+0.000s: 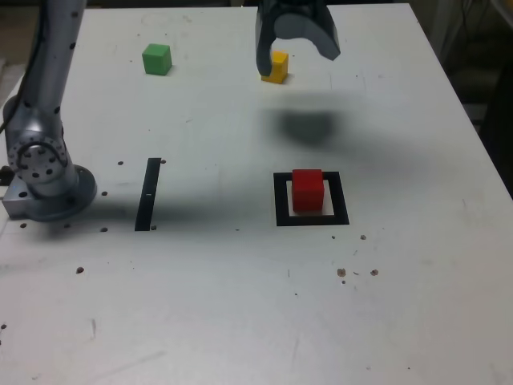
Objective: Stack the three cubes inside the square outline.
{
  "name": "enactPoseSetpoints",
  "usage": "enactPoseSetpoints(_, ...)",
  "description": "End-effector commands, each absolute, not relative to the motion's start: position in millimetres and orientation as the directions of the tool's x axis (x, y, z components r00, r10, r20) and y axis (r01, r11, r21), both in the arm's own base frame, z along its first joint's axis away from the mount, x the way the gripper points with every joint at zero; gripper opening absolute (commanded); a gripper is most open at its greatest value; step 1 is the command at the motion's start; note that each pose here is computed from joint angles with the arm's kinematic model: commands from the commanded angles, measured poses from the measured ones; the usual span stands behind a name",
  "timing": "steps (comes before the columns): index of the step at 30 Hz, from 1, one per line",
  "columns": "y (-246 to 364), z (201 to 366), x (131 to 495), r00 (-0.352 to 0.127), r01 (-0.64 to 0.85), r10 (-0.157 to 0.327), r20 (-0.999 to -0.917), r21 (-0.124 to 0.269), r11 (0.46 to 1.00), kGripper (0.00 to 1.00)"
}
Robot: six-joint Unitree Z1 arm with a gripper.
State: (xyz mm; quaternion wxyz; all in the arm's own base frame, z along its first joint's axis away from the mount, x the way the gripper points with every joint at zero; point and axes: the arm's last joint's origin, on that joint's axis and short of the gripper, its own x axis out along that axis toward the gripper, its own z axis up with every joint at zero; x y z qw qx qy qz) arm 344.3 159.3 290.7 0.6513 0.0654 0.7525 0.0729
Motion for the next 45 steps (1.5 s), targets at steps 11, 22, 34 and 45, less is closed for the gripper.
enactPoseSetpoints(11,206,294.9,341,-0.171,0.053,0.176,-0.9694,0.169,0.984,0.99)
enactPoseSetpoints(22,245,279.5,347,-0.193,0.104,0.152,-0.9693,0.134,0.986,0.99)
enactPoseSetpoints(34,272,266.5,347,-0.208,0.122,0.151,-0.9664,0.127,0.984,0.99)
enactPoseSetpoints(45,285,257.6,345,-0.218,0.19,0.15,-0.9643,0.109,0.976,0.99)
